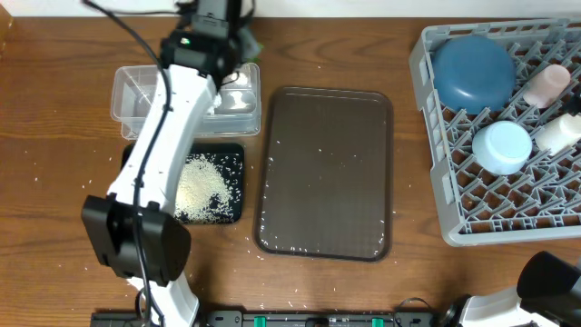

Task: Sort waste into correct bins and load items into the dishwasher rack

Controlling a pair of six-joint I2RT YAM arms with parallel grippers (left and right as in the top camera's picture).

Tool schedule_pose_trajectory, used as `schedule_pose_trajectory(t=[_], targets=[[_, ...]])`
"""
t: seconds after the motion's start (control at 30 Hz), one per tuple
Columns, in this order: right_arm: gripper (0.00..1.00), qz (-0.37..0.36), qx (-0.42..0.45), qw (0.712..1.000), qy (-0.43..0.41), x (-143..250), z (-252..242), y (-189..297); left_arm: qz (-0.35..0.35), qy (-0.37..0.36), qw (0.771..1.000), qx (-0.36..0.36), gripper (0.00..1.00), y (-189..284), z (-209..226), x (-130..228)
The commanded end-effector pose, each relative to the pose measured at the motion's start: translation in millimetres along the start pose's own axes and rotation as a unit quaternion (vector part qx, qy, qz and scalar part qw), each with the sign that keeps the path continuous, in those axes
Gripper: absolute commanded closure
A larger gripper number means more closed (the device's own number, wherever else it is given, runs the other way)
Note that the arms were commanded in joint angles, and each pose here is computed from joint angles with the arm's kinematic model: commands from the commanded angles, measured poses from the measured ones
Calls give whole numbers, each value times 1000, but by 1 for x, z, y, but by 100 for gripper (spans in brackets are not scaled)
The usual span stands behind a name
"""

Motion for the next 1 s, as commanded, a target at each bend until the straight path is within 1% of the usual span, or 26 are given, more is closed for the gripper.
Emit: schedule_pose_trajectory(t=[0.0, 0.07, 0.1, 0.13, 0.17, 0.2, 0.23, 0.37, 0.4, 0.57, 0.63, 0.73, 0.87, 0.97], targets=[[1, 3, 5, 1000, 2, -1, -2, -3, -2, 99, 994, -41, 93, -14, 25, -8], [1, 3, 5, 1000, 2, -1, -2, -3, -2, 123, 991, -56, 92, -17, 36, -14], [1, 3, 5, 1000, 2, -1, -2, -3, -1, 130, 990, -62, 89, -18, 39, -15], [1, 3, 5, 1000, 2, -1, -2, -3, 0, 137, 988, -68, 83, -19, 43, -16], [1, 3, 5, 1000, 2, -1, -2, -3, 1, 139, 988, -71, 65, -19, 45, -16], [1, 3, 5, 1000, 2, -1, -2, -3, 2, 139, 988, -74, 55, -19, 47, -16], [1, 3, 5, 1000, 2, -1, -2, -3, 3, 139, 987, -76, 50, -19, 48, -16], [1, 3, 5, 1000, 2, -1, -2, -3, 7, 138, 987, -82, 41, -19, 50, -14], [1, 3, 5, 1000, 2, -1, -2, -3, 8, 138, 987, -84, 39, -18, 51, -13], [1, 3, 5, 1000, 2, -1, -2, -3, 16, 127, 987, -96, 39, -13, 56, -10], [1, 3, 5, 1000, 2, -1, -2, -3, 14, 112, 990, -90, 39, -7, 54, -12], [1, 3, 5, 1000, 2, -1, -2, -3, 7, 107, 991, -79, 40, 0, 51, -16], [1, 3, 5, 1000, 2, -1, -2, -3, -10, 54, 997, -50, 43, -1, 40, -25], [1, 3, 5, 1000, 2, -1, -2, -3, -11, 14, 999, -46, 42, -4, 38, -26]])
Point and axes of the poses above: each gripper's point midway between its finger pads, its own y axis back along the fingers, its own z axis along the line the jaws close on, x = y × z, the point moved 4 cm from there along y, back along the fingers, and after that the axes turned 4 degrees about y, right-handed, at the moved point
